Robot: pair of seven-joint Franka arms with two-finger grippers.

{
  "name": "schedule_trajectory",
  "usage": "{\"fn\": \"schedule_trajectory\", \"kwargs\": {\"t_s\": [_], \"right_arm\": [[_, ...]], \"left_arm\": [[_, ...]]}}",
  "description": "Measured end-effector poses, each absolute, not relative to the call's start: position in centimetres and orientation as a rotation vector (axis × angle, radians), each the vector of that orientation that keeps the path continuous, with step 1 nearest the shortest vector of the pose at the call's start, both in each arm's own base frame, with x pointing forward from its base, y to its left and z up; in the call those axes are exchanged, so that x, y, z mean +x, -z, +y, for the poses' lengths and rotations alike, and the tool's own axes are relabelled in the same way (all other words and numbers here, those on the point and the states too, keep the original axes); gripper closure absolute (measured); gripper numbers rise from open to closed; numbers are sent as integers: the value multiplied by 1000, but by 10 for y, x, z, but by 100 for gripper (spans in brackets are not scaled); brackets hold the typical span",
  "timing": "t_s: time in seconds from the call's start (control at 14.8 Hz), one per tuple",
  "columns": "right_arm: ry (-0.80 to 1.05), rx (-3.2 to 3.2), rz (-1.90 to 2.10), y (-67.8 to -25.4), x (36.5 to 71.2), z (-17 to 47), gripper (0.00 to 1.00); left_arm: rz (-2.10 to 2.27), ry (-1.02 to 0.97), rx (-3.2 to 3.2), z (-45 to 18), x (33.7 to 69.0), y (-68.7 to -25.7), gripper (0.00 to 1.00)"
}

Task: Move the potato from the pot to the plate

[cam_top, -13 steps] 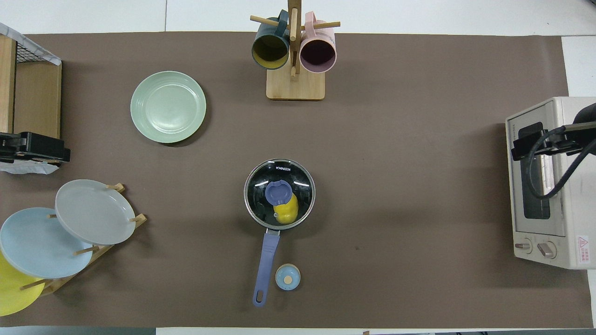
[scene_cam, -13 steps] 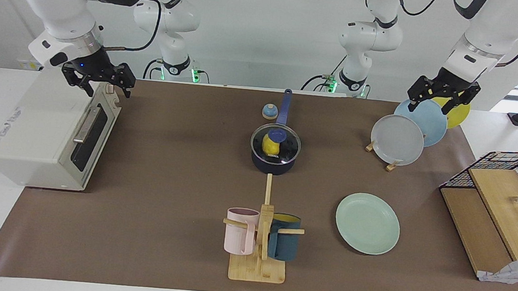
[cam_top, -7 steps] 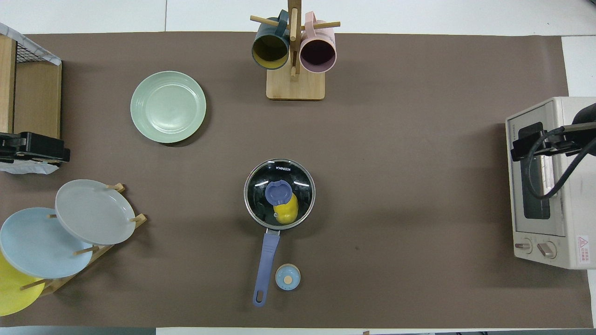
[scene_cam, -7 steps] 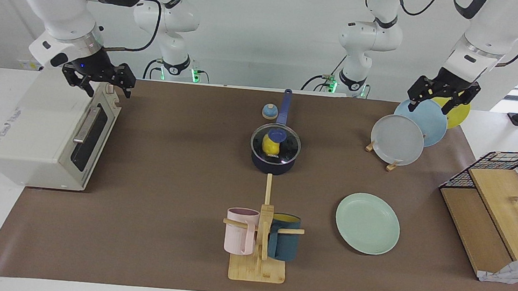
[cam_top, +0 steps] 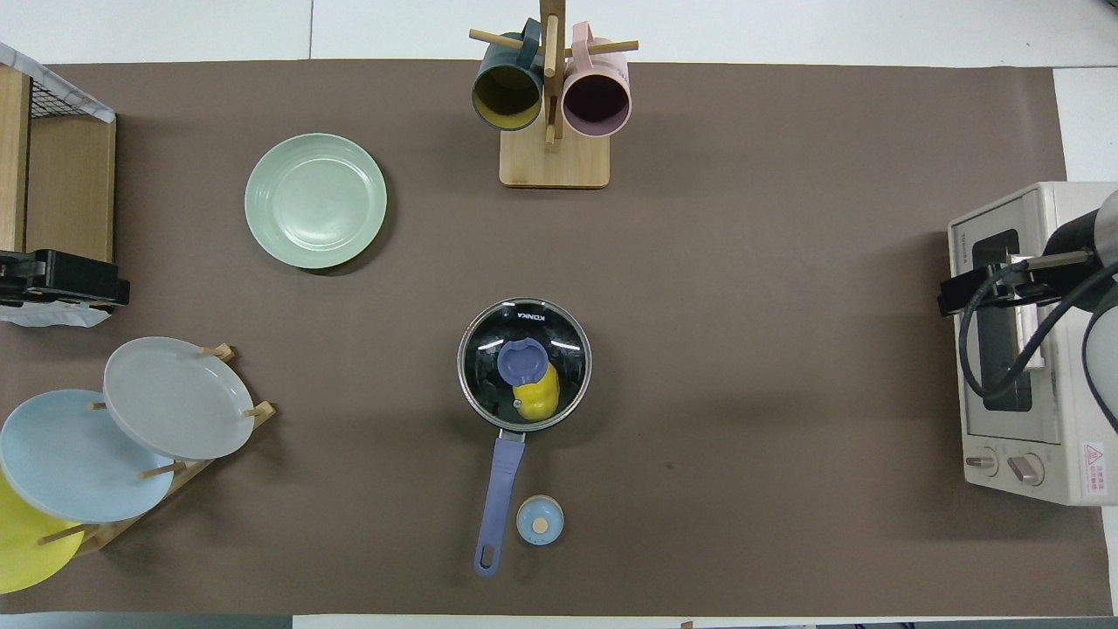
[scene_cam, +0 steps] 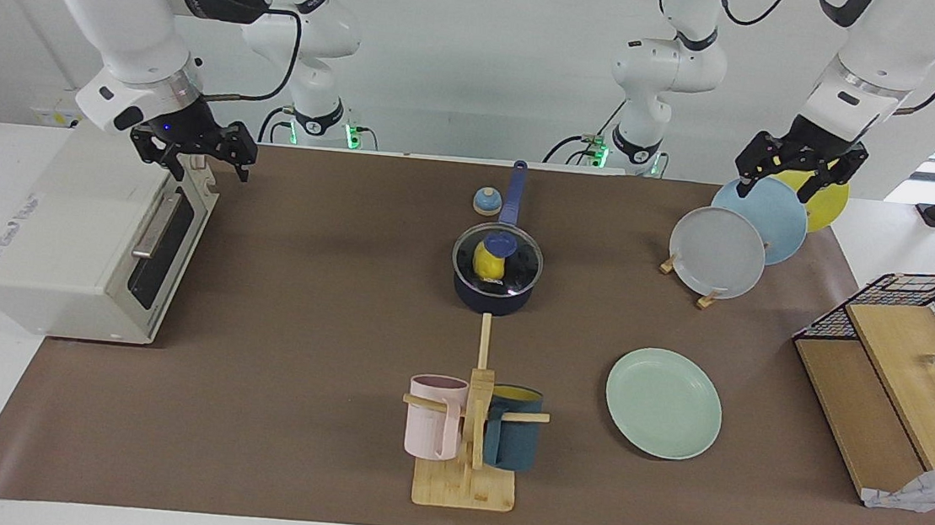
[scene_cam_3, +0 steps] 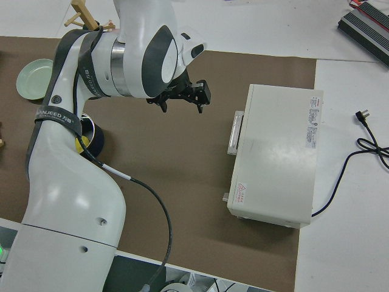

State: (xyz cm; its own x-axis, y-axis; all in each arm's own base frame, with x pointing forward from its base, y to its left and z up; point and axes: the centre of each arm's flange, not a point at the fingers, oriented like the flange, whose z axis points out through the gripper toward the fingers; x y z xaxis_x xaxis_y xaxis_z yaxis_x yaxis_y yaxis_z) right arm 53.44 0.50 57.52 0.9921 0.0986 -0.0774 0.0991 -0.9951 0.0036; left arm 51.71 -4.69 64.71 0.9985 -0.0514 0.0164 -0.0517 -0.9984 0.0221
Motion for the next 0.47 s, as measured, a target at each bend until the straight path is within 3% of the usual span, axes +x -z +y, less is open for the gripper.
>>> {"fn": "schedule_trajectory", "kwargs": {"t_s": [0.14,0.47], "right_arm": [[52,3142,218,-579,537,49,0],[13,3180,122,-557,552,246,0]], "left_arm": [[51,-36,3118,-49,515,-651,0],[137,-73,3112,-49,507,-664,0]]}}
